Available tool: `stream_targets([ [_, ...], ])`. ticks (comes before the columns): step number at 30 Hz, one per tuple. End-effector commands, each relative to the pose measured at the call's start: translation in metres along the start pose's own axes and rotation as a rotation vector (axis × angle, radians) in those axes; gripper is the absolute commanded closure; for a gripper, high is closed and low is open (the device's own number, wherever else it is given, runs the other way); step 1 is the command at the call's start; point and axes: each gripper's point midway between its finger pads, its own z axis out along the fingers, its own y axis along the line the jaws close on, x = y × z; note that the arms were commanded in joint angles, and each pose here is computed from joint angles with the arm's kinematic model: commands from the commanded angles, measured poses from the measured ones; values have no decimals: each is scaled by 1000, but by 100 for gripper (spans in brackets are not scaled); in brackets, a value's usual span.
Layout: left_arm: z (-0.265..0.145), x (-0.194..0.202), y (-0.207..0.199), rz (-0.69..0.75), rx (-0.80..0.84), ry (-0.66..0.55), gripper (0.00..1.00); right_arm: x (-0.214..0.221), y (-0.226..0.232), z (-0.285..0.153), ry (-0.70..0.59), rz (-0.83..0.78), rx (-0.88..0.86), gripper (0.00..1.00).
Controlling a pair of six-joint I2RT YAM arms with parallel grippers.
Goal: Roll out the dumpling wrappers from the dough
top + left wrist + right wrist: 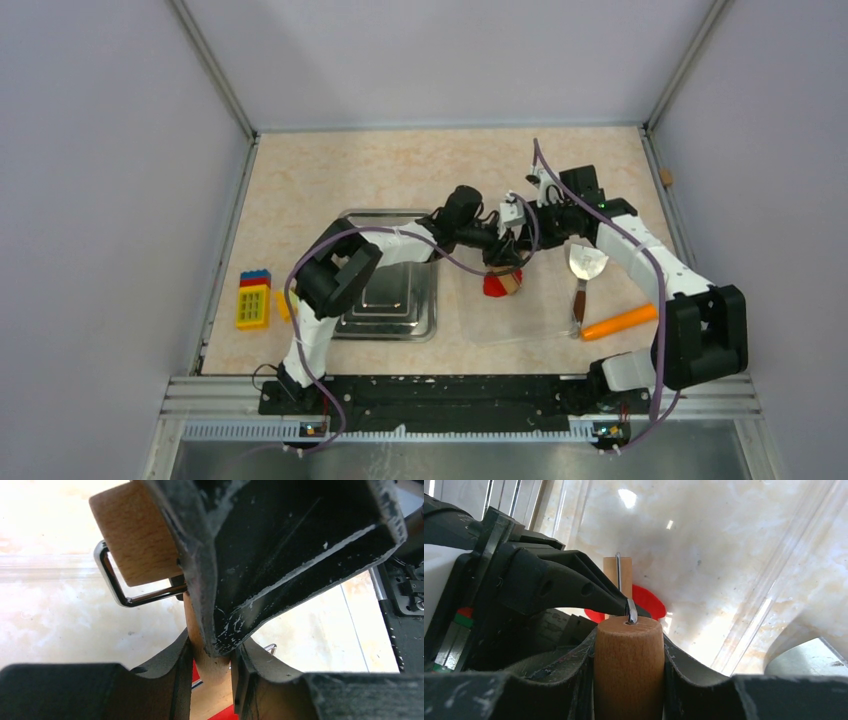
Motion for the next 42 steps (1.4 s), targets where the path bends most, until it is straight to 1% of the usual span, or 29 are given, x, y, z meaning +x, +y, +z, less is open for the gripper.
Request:
stream_targets([
  [1,13,40,10,-54,-37,82,100,16,-24,5,61,-165,118,100],
  [10,34,62,12,-96,-29,71,100,34,-33,3,105,-173,159,100],
  [14,40,61,13,-102,-26,55,100,33,-35,0,109,-180,174,100],
  [18,49,40,19,-90,-33,8,100,21,-41,-10,81,-189,219,100],
  [22,57,0,31,-35,-59,-74,100,4,-50,-27,38,-166,261,100],
  [24,57,-21,33,-42,-60,-101,100,-5,-46,-38,12,-155,254,100],
  [28,43,-67,29,-19,-55,-160,100,-24,-20,-61,-57,-153,168,100],
  [31,22,-86,18,7,-58,-188,100,-30,7,-76,-104,-131,66,100],
  [33,6,-94,2,45,-51,-199,100,-28,21,-81,-117,-94,-3,100],
  [36,-18,-95,-21,105,-37,-193,100,-21,37,-82,-117,-40,-97,100],
  [42,-44,-63,-36,84,-47,-136,100,-16,54,-69,-142,66,-220,100],
])
